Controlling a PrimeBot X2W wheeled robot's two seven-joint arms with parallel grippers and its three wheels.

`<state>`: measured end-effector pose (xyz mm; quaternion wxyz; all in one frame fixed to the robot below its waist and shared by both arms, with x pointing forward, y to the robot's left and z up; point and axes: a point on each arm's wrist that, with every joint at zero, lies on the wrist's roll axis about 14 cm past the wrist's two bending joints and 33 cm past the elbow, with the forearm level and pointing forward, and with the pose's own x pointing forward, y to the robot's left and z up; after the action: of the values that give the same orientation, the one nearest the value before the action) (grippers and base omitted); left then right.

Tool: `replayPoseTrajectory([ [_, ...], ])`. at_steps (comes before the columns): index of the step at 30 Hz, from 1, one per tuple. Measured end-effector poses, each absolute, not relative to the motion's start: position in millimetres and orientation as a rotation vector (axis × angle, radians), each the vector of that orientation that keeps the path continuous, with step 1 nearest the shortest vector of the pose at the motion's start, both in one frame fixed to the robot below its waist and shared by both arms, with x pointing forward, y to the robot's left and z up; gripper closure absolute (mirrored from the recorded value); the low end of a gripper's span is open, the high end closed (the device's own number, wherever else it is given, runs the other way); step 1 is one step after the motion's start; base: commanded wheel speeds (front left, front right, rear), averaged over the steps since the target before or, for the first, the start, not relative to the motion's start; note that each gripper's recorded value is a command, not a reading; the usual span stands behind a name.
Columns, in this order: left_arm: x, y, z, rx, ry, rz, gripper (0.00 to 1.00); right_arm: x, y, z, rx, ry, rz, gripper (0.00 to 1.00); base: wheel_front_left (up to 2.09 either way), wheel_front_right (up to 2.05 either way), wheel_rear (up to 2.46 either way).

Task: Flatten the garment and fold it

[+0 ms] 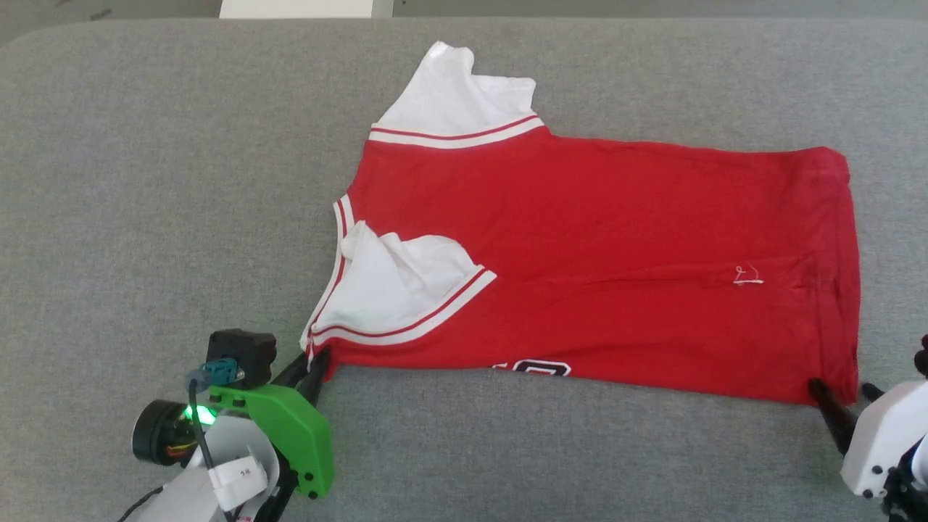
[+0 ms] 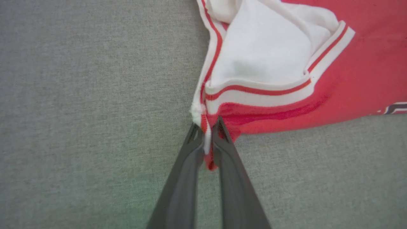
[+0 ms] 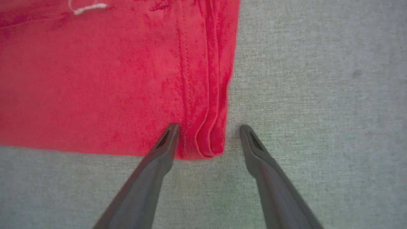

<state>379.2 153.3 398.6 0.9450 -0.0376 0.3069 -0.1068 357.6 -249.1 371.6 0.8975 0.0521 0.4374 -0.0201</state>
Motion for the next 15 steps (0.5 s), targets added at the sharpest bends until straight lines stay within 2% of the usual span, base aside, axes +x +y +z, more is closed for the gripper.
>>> replayPoseTrajectory([
  [8, 383.8, 152.4, 400.8, -0.095, 0.611, -0.207, 1.0, 373.2, -244.6, 382.8, 0.119, 0.861, -0.034, 1.0, 0.0, 0.0, 0.0],
  [15, 378.7, 156.6, 429.9, -0.187, 0.565, -0.188, 1.0, 383.3, -259.8, 433.2, 0.101, 0.708, -0.061, 1.0, 0.0, 0.0, 0.0],
])
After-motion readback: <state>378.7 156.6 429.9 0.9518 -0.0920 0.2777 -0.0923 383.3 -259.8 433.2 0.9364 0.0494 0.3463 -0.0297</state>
